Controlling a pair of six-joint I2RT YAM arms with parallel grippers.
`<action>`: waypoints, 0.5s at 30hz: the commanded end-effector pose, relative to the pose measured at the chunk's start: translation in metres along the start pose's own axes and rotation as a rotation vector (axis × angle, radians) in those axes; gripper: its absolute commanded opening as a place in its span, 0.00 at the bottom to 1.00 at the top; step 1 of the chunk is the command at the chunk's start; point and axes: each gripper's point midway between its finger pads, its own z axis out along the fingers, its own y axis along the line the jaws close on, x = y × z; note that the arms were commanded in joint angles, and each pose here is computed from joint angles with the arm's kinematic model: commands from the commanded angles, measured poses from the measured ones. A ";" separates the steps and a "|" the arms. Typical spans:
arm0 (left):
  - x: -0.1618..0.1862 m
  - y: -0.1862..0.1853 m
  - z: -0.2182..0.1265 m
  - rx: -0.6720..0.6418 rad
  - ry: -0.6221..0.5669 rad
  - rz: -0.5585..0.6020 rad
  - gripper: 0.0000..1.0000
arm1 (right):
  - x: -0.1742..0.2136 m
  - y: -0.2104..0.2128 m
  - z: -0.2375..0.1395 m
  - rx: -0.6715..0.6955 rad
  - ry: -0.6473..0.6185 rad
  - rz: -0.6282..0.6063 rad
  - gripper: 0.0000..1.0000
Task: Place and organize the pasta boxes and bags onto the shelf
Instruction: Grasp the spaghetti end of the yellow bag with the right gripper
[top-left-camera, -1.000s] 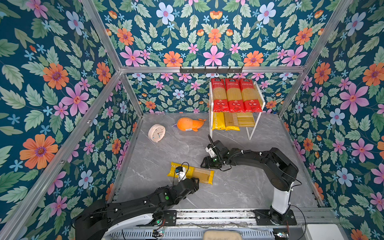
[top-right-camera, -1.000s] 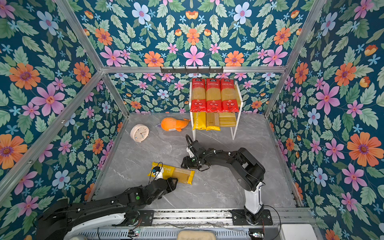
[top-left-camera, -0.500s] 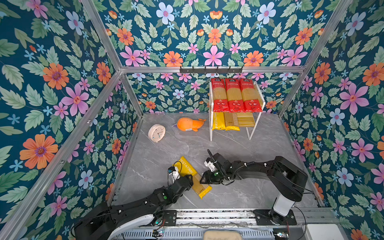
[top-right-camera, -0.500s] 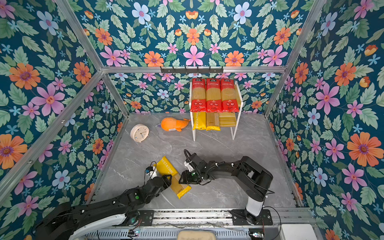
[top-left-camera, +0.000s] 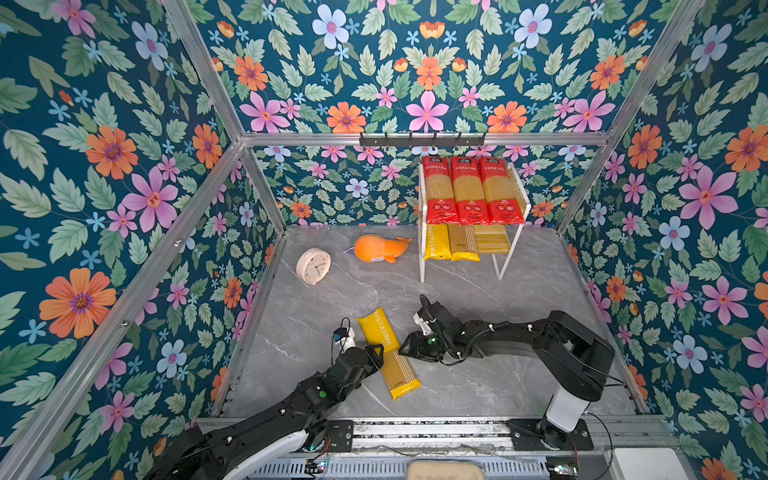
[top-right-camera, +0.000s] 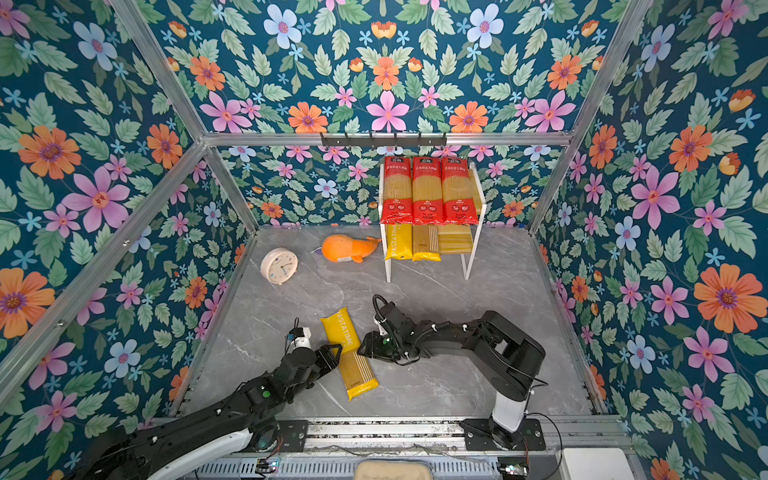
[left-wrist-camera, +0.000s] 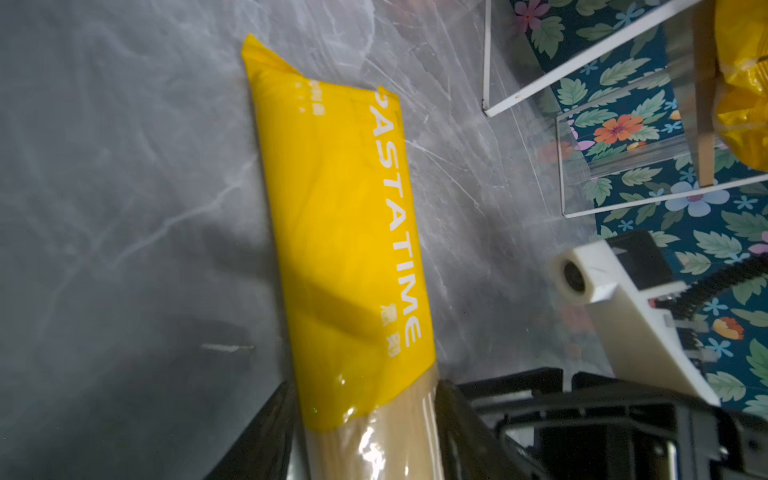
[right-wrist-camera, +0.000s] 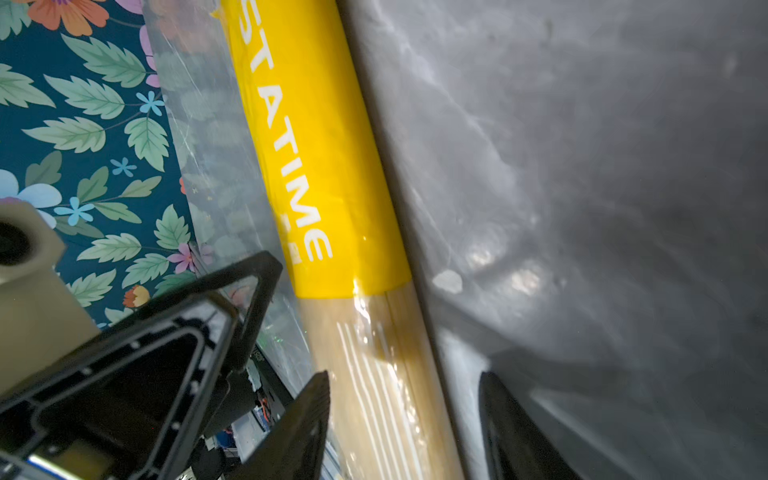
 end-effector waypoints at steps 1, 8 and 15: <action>-0.001 0.017 -0.006 -0.065 -0.013 -0.018 0.55 | -0.009 0.004 0.007 0.004 -0.011 -0.021 0.58; 0.007 0.008 0.002 0.020 0.010 -0.046 0.52 | -0.007 0.019 0.030 -0.057 0.047 -0.046 0.55; 0.019 -0.007 0.016 0.077 0.069 -0.036 0.37 | -0.004 0.034 0.037 -0.154 0.072 -0.076 0.45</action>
